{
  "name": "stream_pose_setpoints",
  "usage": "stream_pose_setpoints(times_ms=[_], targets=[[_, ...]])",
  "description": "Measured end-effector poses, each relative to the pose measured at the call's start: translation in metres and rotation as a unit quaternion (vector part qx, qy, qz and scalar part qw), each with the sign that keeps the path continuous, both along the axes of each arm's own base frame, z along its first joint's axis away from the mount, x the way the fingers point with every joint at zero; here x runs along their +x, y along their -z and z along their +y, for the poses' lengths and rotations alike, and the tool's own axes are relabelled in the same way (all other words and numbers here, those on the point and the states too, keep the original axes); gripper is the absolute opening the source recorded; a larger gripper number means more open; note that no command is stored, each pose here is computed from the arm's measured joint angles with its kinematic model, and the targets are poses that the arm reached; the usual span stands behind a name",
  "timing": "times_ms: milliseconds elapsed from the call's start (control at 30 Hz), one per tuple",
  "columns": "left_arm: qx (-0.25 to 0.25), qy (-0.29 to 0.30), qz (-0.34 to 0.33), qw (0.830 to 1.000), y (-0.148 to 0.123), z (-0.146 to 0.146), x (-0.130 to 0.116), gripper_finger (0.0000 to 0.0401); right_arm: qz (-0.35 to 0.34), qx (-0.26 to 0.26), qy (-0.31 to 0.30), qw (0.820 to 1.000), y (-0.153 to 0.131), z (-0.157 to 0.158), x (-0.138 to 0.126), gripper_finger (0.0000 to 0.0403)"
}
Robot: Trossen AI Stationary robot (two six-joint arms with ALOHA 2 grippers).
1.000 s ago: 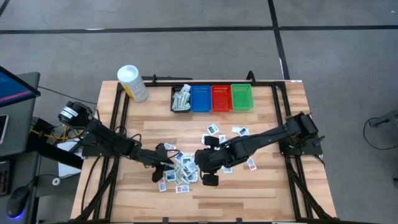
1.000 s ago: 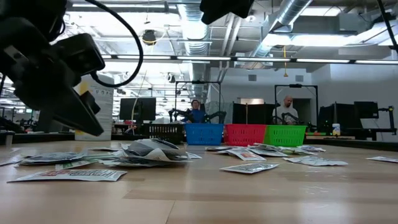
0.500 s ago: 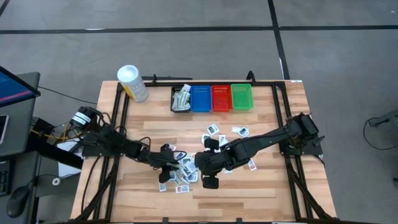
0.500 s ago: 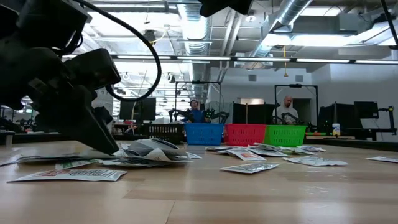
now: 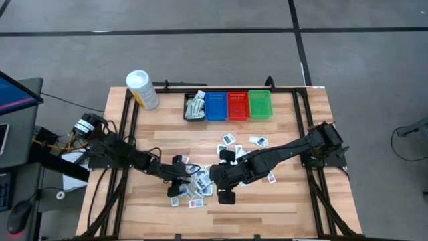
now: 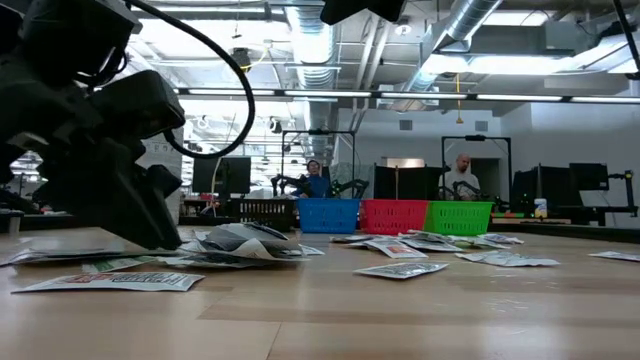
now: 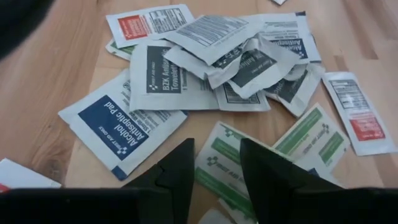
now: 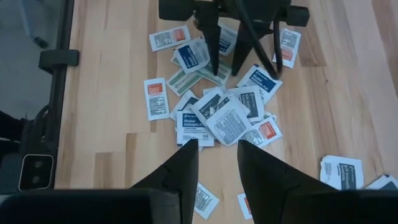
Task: Pick & Place First Aid Supplies
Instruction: Put the green bandage pack in the black bin
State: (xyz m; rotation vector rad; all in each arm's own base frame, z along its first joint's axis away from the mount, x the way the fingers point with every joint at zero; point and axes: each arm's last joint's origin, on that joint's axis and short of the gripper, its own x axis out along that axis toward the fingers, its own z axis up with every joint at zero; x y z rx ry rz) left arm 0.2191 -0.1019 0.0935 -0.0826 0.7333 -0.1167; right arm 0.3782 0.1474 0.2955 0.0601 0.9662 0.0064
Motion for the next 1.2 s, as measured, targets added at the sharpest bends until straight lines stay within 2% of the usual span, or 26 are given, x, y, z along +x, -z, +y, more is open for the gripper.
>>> stream_pose_setpoints(times_ms=[167,400,500,933,1200], targets=[[0.008,0.002,0.010,1.000,0.001,0.001,-0.001,0.0131,0.000,0.000,0.000,1.000,0.000,0.000,0.000,0.0107],[0.069,0.045,0.030,0.996,0.007,0.002,-0.004,0.0128,-0.001,0.000,0.000,1.000,0.000,0.000,0.000,0.0107],[0.077,0.052,0.031,0.995,0.009,0.002,-0.004,0.0116,-0.001,0.000,0.000,1.000,0.000,0.000,0.000,0.0107],[0.062,0.056,0.032,0.996,0.008,0.002,-0.004,0.0010,-0.003,0.001,0.000,1.000,0.000,0.000,0.001,0.0107],[0.043,0.046,0.005,0.998,-0.013,0.004,-0.009,0.0007,-0.004,0.001,0.001,1.000,0.000,0.000,0.001,0.0107]])
